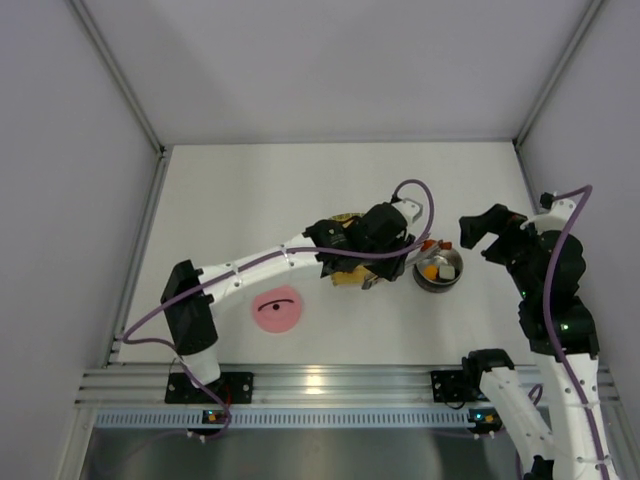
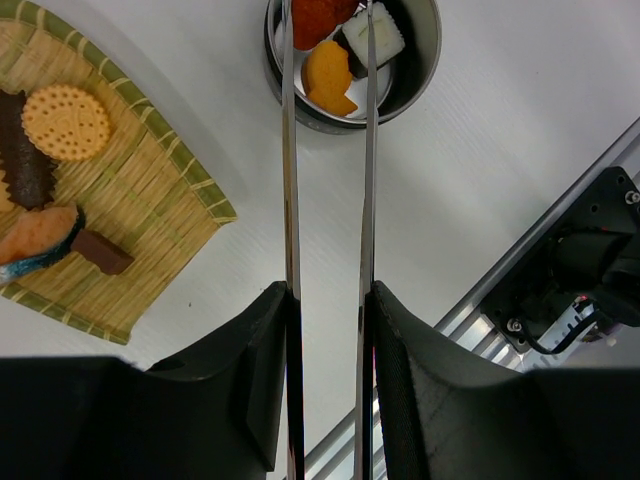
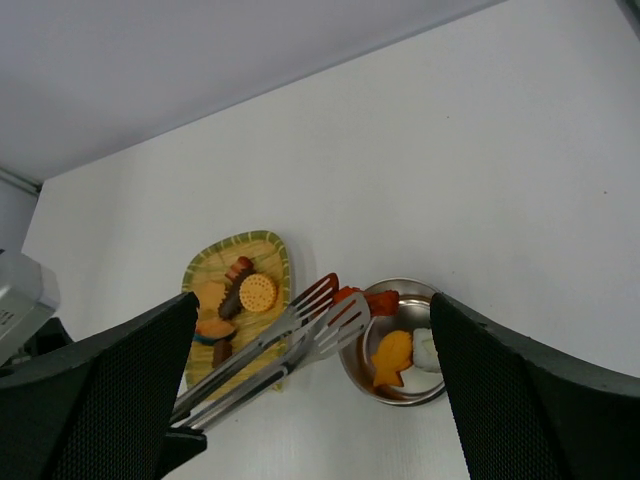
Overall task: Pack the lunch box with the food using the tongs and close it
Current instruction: Place the fake food in the packing box.
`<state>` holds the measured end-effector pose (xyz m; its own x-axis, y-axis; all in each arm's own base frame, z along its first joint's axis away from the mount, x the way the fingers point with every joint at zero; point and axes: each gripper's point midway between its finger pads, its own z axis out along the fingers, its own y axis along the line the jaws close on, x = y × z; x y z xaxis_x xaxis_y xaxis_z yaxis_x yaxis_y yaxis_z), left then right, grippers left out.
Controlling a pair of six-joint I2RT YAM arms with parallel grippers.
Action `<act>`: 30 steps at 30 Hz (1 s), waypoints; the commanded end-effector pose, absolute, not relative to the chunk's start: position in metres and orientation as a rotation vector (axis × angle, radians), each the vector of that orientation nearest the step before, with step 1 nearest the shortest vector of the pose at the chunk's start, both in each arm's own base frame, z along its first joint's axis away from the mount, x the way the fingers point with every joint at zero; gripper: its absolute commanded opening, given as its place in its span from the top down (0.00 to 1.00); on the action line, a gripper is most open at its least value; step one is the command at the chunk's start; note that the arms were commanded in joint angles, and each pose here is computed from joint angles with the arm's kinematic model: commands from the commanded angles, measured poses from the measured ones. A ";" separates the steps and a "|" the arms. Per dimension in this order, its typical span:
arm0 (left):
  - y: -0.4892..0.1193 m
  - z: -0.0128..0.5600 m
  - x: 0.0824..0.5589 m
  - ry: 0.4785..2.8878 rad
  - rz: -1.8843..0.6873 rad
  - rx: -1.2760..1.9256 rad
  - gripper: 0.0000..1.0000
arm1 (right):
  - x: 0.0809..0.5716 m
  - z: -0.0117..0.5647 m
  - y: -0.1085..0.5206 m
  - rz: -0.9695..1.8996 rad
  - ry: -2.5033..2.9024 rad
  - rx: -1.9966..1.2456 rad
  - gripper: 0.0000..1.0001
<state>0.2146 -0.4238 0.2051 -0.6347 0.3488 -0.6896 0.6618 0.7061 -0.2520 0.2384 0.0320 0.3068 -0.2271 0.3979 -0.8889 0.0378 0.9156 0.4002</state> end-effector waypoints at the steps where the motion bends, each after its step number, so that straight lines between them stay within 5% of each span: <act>1: -0.447 0.229 0.224 2.201 -0.728 0.742 0.74 | 0.233 0.326 0.026 0.316 1.734 0.322 0.03; 21: -0.456 0.222 0.223 2.197 -0.743 0.784 0.46 | 0.233 0.324 0.024 0.305 1.738 0.321 0.02; 30: -0.446 0.240 0.224 2.159 -0.742 0.747 0.45 | 0.232 0.321 0.024 0.301 1.742 0.326 0.02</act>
<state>0.2180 -0.4408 0.1880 -0.6264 0.3787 -0.6813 0.6810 0.6912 -0.2420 0.2374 0.0300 0.3099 -0.2201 0.3850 -0.8963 0.0397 0.9216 0.3862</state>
